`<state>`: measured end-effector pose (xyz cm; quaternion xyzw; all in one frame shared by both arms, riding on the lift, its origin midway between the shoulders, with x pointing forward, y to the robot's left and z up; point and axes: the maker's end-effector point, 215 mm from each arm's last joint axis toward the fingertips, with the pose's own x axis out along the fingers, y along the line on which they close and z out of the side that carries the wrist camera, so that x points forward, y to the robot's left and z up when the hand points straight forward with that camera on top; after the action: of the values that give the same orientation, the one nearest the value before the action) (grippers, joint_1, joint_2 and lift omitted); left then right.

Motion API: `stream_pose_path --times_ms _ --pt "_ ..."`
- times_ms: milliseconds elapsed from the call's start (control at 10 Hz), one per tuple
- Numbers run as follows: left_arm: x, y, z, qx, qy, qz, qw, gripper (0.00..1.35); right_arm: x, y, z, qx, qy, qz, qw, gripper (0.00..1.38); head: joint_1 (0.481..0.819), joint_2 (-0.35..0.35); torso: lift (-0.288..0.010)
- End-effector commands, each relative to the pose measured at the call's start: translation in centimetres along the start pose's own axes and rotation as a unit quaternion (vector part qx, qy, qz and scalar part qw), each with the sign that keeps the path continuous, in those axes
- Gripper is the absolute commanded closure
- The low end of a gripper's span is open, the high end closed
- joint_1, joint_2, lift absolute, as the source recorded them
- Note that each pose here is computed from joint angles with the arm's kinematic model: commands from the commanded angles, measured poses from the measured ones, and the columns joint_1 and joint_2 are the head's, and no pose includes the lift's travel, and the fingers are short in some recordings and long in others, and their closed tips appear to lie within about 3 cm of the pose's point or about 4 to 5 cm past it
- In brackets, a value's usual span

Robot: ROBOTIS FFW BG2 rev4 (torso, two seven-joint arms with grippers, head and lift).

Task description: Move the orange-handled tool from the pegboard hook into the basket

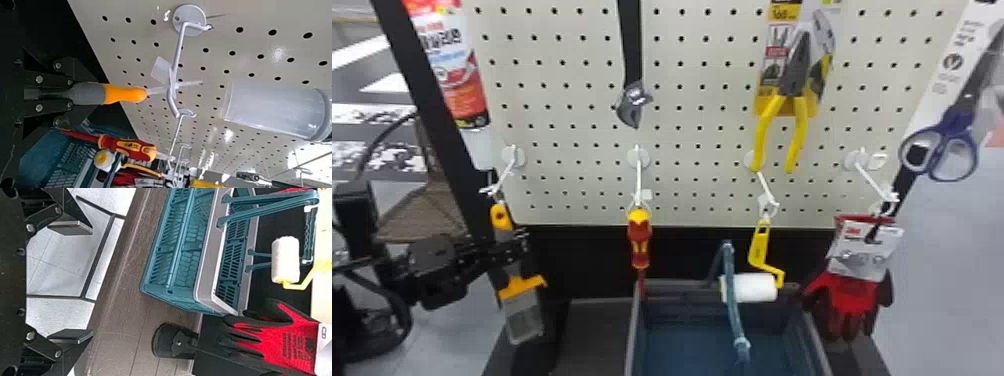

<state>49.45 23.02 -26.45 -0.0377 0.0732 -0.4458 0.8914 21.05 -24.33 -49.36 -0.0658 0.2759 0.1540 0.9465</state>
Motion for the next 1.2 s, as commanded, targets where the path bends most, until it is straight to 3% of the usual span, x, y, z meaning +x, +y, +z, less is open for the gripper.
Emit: stream_pose_path --times_ms 0,300,700,900,1100 --pt "-0.1 -0.6 0.2 0.001 0.002 -0.001 1.0 1.19 0.0 0.0 0.0 0.0 0.0 0.0 1.0 0.35 0.549 0.0 -0.1" --pt "-0.7 -1.7 0.6 0.002 0.006 0.002 1.0 1.19 0.0 0.1 -0.3 0.002 0.003 0.0 1.0 0.35 0.549 0.0 -0.1" --pt "-0.4 -4.2 3.4 0.023 -0.008 -0.009 0.9997 1.19 0.0 0.1 -0.5 0.004 0.005 0.0 1.0 0.35 0.549 0.0 -0.1" --pt "0.0 -5.7 4.4 0.008 -0.039 -0.022 0.999 1.19 0.2 0.1 -0.6 0.005 0.006 0.002 1.0 0.35 0.549 0.0 -0.1" --pt "0.6 -7.8 5.2 -0.027 -0.111 -0.05 0.9922 1.19 0.3 0.1 -0.7 0.004 0.007 0.004 1.0 0.35 0.549 0.0 -0.1"
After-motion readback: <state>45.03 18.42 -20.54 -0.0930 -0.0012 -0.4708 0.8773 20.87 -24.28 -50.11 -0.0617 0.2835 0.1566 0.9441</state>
